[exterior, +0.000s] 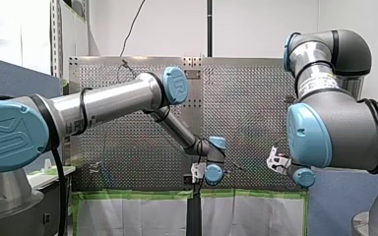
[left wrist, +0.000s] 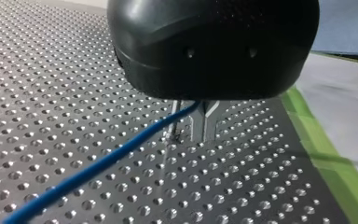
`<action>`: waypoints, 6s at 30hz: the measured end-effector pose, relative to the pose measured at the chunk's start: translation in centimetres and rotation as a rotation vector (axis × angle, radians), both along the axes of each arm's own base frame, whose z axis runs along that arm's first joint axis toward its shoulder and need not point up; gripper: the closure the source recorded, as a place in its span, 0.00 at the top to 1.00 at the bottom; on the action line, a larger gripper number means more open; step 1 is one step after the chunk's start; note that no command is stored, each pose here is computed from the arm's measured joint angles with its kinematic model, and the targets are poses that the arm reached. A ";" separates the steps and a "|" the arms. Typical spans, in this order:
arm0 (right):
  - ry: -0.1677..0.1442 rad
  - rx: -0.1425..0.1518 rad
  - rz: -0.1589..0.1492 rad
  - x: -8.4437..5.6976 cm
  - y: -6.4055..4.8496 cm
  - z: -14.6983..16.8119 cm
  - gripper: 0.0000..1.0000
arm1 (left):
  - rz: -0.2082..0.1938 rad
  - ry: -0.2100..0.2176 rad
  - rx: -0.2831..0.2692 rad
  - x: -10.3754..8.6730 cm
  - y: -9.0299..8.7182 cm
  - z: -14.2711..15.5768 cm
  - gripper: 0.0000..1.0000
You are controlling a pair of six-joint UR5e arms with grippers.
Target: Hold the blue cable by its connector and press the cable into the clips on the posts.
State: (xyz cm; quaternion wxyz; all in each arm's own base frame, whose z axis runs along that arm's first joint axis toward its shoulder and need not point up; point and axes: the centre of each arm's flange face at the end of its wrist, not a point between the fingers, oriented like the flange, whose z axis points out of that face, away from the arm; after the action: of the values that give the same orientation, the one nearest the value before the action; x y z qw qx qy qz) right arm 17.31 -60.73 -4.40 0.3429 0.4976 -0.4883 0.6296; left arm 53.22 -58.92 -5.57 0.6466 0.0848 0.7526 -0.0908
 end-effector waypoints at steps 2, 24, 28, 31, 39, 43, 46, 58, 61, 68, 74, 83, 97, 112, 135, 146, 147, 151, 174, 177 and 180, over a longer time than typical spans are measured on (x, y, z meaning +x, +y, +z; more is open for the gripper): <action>0.000 -0.002 0.000 0.0 -0.1 0.0 0.00 | -0.002 -0.003 -0.004 0.6 0.0 0.4 0.00; -0.014 -0.025 0.023 0.6 -2.4 0.5 0.00 | 0.003 0.005 -0.001 2.4 1.0 0.1 0.00; -0.005 -0.009 0.021 0.6 -2.2 -0.9 0.00 | -0.005 0.016 0.008 2.0 0.7 -0.8 0.00; -0.008 -0.004 0.017 0.4 -2.3 -1.4 0.00 | -0.004 0.018 0.010 2.2 0.8 -0.9 0.00; -0.021 -0.018 0.015 0.2 -3.5 -1.0 0.00 | 0.004 0.007 -0.001 3.4 0.8 0.1 0.00; -0.029 -0.025 0.015 0.2 -4.0 -0.8 0.00 | 0.007 0.003 -0.005 3.7 0.8 0.3 0.00; -0.033 -0.031 0.013 0.1 -4.4 -0.7 0.00 | 0.011 0.004 -0.004 3.9 1.1 0.3 0.00; -0.041 -0.057 0.002 -0.3 -5.9 0.1 0.00 | 0.035 0.060 0.043 4.5 3.3 -2.9 0.00; -0.043 -0.062 -0.002 -0.6 -6.3 0.3 0.00 | 0.034 0.063 0.045 4.6 3.4 -3.0 0.00; -0.048 -0.060 -0.020 -1.2 -6.6 0.1 0.00 | 0.033 0.063 0.044 5.2 3.3 -2.3 0.00; -0.045 -0.029 -0.049 -1.9 -6.8 -1.5 0.00 | 0.041 0.056 0.039 6.0 3.3 -1.5 0.00; -0.037 -0.029 -0.059 -2.2 -7.7 -1.5 0.00 | 0.043 0.046 0.029 6.8 3.3 -0.8 0.00; -0.045 -0.035 -0.044 -2.2 -8.1 -1.2 0.00 | 0.037 0.036 0.007 7.5 3.0 0.1 0.00; -0.042 -0.030 -0.027 -1.6 -7.9 -1.3 0.00 | -0.028 0.009 -0.007 5.9 1.5 2.6 1.00; -0.019 0.004 -0.015 -0.7 -7.3 -1.7 0.00 | -0.089 0.126 0.251 0.5 2.0 1.4 1.00; -0.018 0.005 -0.008 -0.3 -7.2 -1.7 0.00 | -0.127 0.100 0.230 -2.5 0.6 3.9 1.00; -0.018 0.006 -0.007 -0.2 -7.1 -1.7 0.00 | -0.131 0.096 0.224 -2.7 0.4 4.2 1.00; -0.018 0.008 -0.005 -0.1 -7.1 -1.7 0.00 | -0.153 0.100 0.224 -4.3 0.0 5.6 1.00; -0.018 0.014 0.005 0.6 -6.9 -1.8 0.00 | -0.285 0.139 0.185 -10.8 -4.0 6.5 1.00; -0.018 0.014 0.005 0.6 -6.9 -1.8 0.00 | -0.274 0.132 0.150 -10.7 -4.1 6.5 1.00; -0.018 0.015 0.006 0.7 -6.8 -1.8 0.00 | -0.250 0.118 0.115 -10.4 -4.2 6.7 1.00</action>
State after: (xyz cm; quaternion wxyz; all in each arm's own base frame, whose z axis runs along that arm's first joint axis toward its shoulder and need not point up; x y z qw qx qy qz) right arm 17.98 -67.57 -6.18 0.3330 0.4959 -0.4944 0.6314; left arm 42.81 -63.17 1.11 0.5788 0.2092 0.7769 -0.1325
